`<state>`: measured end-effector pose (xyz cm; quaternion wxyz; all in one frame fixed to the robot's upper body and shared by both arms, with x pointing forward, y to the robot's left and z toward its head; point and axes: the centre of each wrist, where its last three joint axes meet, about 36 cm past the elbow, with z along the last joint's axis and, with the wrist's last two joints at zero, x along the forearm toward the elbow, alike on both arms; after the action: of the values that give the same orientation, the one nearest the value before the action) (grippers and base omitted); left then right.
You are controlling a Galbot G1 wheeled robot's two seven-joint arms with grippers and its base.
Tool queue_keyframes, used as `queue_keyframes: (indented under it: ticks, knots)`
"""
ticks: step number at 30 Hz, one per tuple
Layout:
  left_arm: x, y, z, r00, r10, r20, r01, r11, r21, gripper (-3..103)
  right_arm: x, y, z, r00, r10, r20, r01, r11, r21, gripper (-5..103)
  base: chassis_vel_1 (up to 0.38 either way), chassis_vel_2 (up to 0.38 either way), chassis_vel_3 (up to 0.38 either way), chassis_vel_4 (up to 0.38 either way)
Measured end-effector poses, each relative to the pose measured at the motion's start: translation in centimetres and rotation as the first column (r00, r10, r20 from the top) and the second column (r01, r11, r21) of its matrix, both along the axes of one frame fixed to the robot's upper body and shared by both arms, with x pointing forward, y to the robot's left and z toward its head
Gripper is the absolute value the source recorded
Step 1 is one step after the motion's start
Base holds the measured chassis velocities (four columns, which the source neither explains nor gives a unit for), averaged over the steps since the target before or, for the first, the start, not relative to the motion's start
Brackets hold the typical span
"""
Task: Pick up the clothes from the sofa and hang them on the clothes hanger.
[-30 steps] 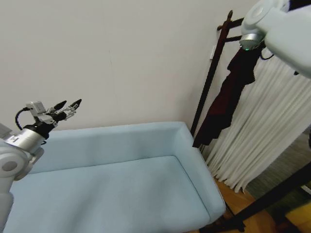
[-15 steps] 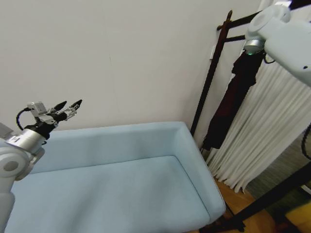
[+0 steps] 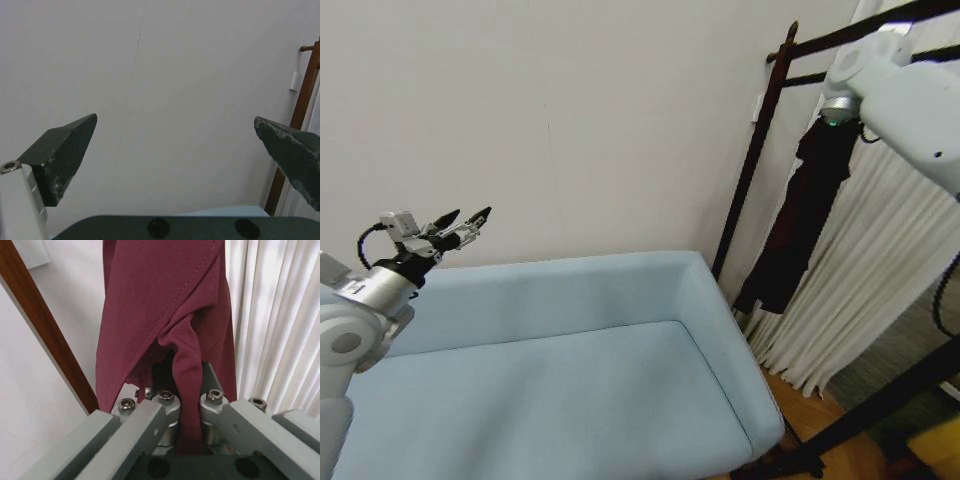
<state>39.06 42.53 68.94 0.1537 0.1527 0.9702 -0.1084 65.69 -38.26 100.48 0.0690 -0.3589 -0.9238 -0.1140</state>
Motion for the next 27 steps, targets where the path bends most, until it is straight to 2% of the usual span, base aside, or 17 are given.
queue_keyframes:
  ticks: [1, 4, 5, 8, 11, 14, 15, 18, 20, 23, 24, 26, 27]
  knots:
    - [0.0, 0.0, -0.1, 1.0, 0.0, -0.001, 0.0, 1.0, -0.001, 100, 0.0, 0.0, 0.0, 1.0, -0.001, -0.002, 0.001, 1.0, -0.004, -1, 0.0, 0.0, 0.0, 0.0]
    - [0.1, 0.1, -0.2, 1.0, -0.002, -0.002, 0.002, 1.0, -0.003, 100, -0.1, -0.1, -0.1, 1.0, 0.008, -0.006, -0.008, 1.0, -0.015, 9, 0.0, 0.0, 0.0, 0.0]
    - [0.1, 0.1, -0.2, 1.0, -0.003, -0.002, 0.003, 1.0, -0.004, 100, -0.2, 0.0, -0.1, 1.0, 0.013, -0.005, -0.013, 1.0, -0.022, 9, 0.0, 0.0, 0.0, 0.0]
    - [0.2, 0.0, -0.3, 1.0, -0.006, -0.004, 0.006, 1.0, -0.002, 100, -0.7, 0.7, -0.1, 1.0, 0.022, 0.005, -0.022, 0.998, -0.054, 26, 0.0, 0.0, 0.0, 0.0]
    - [0.2, 0.0, -0.2, 1.0, -0.006, 0.0, 0.006, 1.0, -0.003, 100, -1.2, 1.2, -0.1, 1.0, 0.027, 0.009, -0.026, 0.997, -0.072, 31, 0.0, 0.0, 0.0, 0.0]
    - [0.3, 0.0, 0.1, 1.0, -0.005, 0.008, 0.005, 1.0, -0.005, 100, -1.6, 2.3, -0.1, 0.999, 0.031, 0.009, -0.03, 0.995, -0.093, 47, 0.0, 0.0, 0.0, 0.0]
    - [0.3, 0.0, 0.1, 1.0, -0.005, 0.008, 0.005, 1.0, -0.005, 100, -1.6, 2.3, -0.1, 0.999, 0.031, 0.009, -0.03, 0.995, -0.093, 47, 0.0, 0.0, 0.0, 0.0]
    - [0.0, -0.3, 0.2, 1.0, -0.012, 0.009, 0.012, 1.0, -0.002, 100, -2.1, 3.5, -0.1, 0.999, 0.037, 0.014, -0.035, 0.993, -0.109, 63, 0.0, 0.0, 0.0, 0.0]
    - [-0.1, -0.3, 0.1, 1.0, -0.012, 0.006, 0.012, 1.0, -0.001, 100, -2.4, 3.8, -0.1, 0.999, 0.042, 0.016, -0.039, 0.993, -0.114, 63, 0.0, 0.0, 0.0, 0.0]
    - [-0.4, -0.4, -0.2, 1.0, -0.012, -0.003, 0.012, 1.0, 0.003, 100, -3.7, 4.6, -0.4, 0.998, 0.057, 0.021, -0.053, 0.989, -0.14, 80, 0.0, 0.0, 0.0, 0.0]
    - [-0.4, -0.4, -0.2, 1.0, -0.012, -0.003, 0.012, 1.0, 0.003, 100, -3.7, 4.6, -0.4, 0.998, 0.057, 0.021, -0.053, 0.989, -0.14, 80, 0.0, 0.0, 0.0, 0.0]
    - [-0.7, -0.6, -0.2, 1.0, -0.013, -0.004, 0.013, 1.0, 0.007, 100, -4.7, 5.1, -0.5, 0.998, 0.063, 0.021, -0.059, 0.985, -0.165, 90, 0.0, 0.0, 0.0, 0.0]
    - [-0.8, -0.6, -0.1, 1.0, -0.012, -0.002, 0.012, 1.0, 0.01, 100, -4.9, 5.5, -0.5, 0.997, 0.07, 0.023, -0.065, 0.983, -0.174, 90, 0.0, 0.0, 0.0, 0.0]
